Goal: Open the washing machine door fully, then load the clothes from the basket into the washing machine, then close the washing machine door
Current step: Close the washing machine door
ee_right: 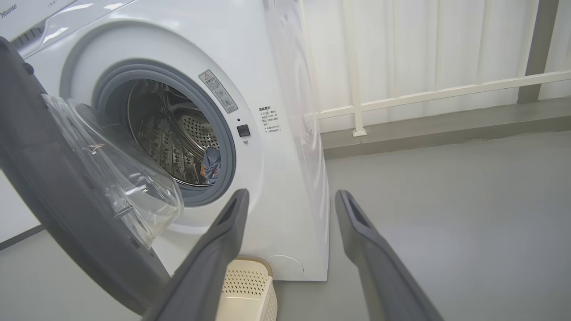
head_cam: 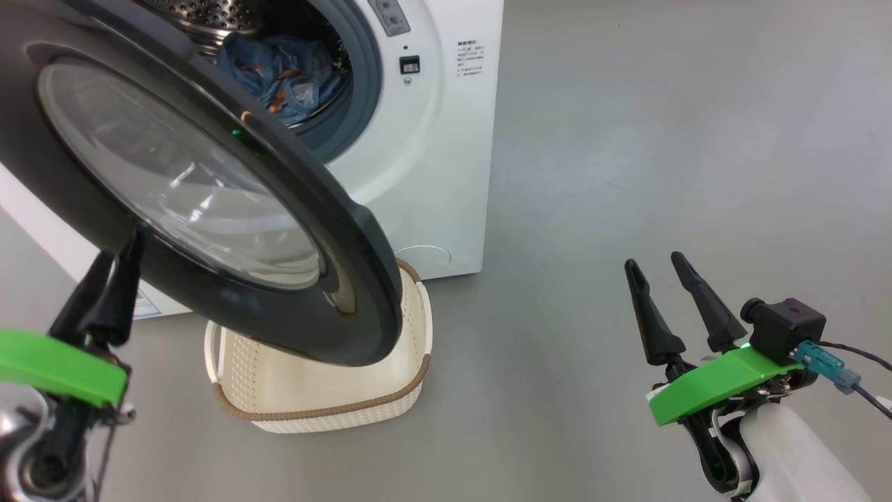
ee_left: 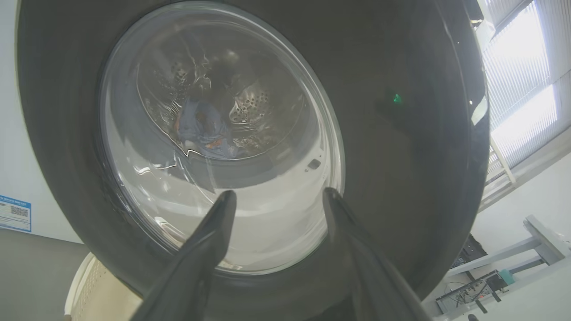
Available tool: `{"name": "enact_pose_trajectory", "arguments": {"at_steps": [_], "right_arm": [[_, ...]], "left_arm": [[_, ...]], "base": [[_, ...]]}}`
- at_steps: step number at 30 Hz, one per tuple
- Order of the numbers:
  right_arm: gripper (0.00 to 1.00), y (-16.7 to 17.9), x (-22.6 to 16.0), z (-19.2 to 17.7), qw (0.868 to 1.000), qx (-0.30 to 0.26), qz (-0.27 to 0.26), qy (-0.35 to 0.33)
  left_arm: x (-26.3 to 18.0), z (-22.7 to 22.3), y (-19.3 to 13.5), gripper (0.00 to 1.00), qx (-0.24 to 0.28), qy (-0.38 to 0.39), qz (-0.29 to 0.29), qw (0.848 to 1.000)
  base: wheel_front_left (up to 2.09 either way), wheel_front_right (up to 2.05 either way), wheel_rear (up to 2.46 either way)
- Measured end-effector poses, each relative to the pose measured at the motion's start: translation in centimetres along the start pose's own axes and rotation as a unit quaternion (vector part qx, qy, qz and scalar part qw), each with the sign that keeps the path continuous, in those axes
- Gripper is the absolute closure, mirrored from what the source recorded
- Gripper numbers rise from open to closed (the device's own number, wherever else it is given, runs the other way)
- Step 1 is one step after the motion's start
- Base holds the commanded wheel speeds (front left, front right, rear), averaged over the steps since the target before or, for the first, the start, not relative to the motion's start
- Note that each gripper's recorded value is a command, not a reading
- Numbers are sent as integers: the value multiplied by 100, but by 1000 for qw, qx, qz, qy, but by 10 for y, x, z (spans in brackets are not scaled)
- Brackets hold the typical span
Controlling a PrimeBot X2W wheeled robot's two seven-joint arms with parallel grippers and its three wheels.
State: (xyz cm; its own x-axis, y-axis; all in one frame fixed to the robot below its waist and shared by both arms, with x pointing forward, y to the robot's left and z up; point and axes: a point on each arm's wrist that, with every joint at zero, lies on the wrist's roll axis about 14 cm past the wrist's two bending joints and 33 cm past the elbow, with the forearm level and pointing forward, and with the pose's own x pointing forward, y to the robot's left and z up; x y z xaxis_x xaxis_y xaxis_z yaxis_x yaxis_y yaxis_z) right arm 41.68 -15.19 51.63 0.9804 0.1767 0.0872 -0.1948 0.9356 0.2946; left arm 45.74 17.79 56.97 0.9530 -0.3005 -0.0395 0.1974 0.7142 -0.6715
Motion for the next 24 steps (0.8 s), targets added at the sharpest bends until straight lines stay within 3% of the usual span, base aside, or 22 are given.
{"name": "enact_pose_trajectory", "arguments": {"at_steps": [9, 24], "right_arm": [[0, -10, -2, 3, 1000, -1, -14, -5], [0, -12, 1, 3, 1000, -7, -14, -4]], "left_arm": [[-15, -9, 22, 0, 67, -83, 37, 994], [-32, -41, 41, 0, 180, -110, 63, 975]], "base": [[0, 0, 0], [0, 0, 0]]}}
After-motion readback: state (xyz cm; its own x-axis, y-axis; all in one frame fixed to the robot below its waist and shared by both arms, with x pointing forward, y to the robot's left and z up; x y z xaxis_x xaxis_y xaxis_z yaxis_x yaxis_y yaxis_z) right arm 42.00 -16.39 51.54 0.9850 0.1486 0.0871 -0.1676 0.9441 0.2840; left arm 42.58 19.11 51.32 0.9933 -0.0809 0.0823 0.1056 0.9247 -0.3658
